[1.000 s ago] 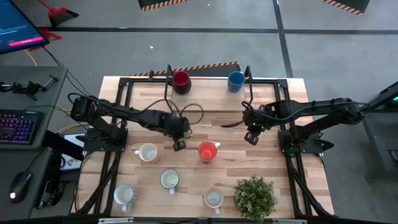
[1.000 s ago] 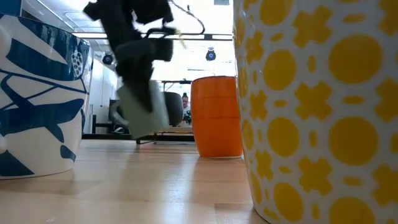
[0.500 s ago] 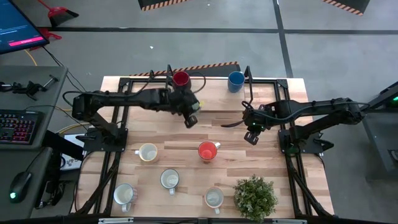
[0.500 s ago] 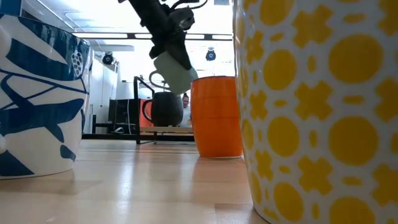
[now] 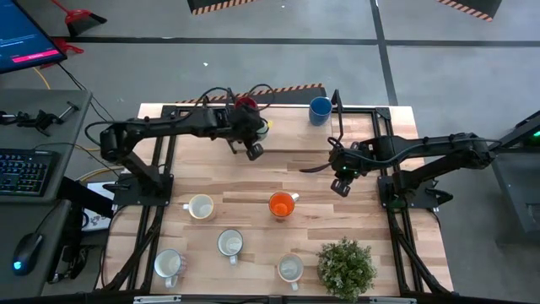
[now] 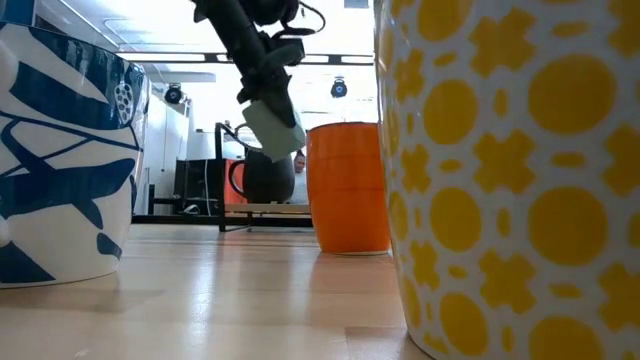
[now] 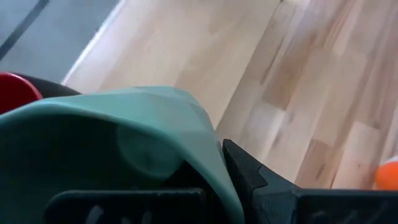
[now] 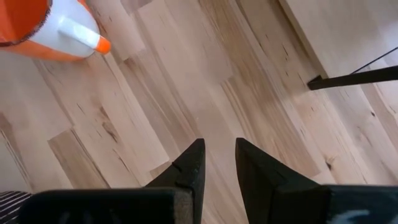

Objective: Place coffee mugs
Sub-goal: Put the green mug on the shelf

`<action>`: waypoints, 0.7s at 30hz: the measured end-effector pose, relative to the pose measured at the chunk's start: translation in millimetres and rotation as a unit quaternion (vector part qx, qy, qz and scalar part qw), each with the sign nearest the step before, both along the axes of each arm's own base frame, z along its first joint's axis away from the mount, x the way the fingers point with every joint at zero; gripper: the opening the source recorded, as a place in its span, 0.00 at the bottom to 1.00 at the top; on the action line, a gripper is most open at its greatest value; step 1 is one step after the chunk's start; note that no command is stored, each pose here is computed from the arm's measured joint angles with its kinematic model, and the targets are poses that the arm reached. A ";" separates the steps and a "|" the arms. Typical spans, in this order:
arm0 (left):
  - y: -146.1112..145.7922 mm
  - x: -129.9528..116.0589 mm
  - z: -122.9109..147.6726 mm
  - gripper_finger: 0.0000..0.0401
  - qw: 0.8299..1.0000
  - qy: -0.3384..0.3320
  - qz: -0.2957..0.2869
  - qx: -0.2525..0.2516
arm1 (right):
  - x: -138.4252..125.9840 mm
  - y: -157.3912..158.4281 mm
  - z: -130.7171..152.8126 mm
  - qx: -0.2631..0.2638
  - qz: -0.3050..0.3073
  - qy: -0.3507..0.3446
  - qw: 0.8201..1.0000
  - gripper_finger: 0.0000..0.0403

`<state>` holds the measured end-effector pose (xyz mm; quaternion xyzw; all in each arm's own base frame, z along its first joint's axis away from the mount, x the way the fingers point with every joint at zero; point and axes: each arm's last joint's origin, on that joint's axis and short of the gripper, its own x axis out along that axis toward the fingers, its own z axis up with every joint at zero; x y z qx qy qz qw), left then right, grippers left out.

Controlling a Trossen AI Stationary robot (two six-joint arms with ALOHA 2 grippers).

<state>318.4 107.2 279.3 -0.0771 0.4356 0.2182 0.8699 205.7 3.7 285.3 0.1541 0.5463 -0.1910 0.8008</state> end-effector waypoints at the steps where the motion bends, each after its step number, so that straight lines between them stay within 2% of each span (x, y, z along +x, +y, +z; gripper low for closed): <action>1: 1.4 0.8 -3.8 0.02 1.000 0.009 -0.002 -0.003 | 0.4 0.1 0.2 0.000 0.000 -0.002 1.000 0.17; 9: 4.2 13.4 -32.1 0.02 0.998 0.056 -0.010 -0.014 | 1.7 0.2 0.7 0.001 0.000 -0.010 1.000 0.17; 21: 7.1 0.8 -37.3 0.02 0.992 0.124 0.002 -0.012 | 2.2 0.2 0.9 0.002 0.001 -0.013 1.000 0.17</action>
